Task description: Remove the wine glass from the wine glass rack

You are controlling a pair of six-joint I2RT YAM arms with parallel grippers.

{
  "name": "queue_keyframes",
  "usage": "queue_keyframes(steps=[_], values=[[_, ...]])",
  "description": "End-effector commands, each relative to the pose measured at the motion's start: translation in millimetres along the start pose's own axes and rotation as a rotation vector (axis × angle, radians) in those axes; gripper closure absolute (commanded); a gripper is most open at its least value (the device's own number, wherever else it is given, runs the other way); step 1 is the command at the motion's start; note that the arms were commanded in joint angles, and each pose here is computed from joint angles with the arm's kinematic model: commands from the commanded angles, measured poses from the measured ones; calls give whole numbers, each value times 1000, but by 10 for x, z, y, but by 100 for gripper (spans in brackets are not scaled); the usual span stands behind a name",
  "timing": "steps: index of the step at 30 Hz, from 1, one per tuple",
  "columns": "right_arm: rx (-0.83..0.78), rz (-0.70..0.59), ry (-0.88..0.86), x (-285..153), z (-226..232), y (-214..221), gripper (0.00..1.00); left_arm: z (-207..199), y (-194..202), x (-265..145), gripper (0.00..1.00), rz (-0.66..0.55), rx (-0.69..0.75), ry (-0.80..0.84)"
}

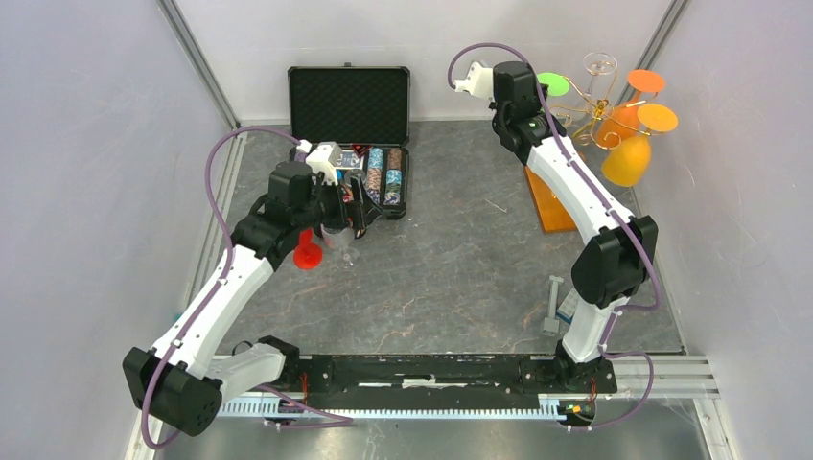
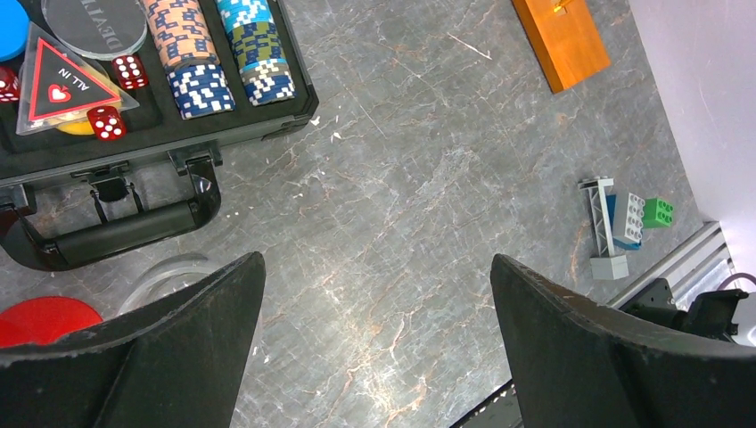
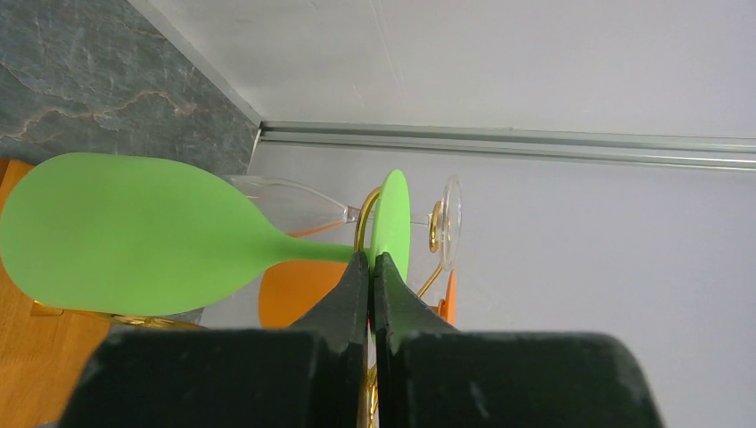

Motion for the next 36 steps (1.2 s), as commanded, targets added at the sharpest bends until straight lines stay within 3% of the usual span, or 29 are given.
queue_keyframes(steps=[1, 12, 19, 36], values=[[22, -49, 13, -178, -177, -94, 100, -39, -47, 25, 0, -21, -12, 38], [61, 16, 236, -150, -464, -67, 100, -28, -37, 35, 0, -16, -18, 40], [79, 13, 279, -43, -492, -113, 100, -18, -37, 32, 0, -17, -20, 39], [99, 169, 373, 155, -507, 174, 100, 3, -14, 66, 0, -5, -32, 40]])
Point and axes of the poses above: each gripper's point midway between its finger pads, its own x axis out along the fingers, its own z axis along the line the jaws close on, y = z × x, the point moved 4 cm from there along -x, back along the fingers, and after that the axes turned 2 degrees about x, right-handed, at the moved point
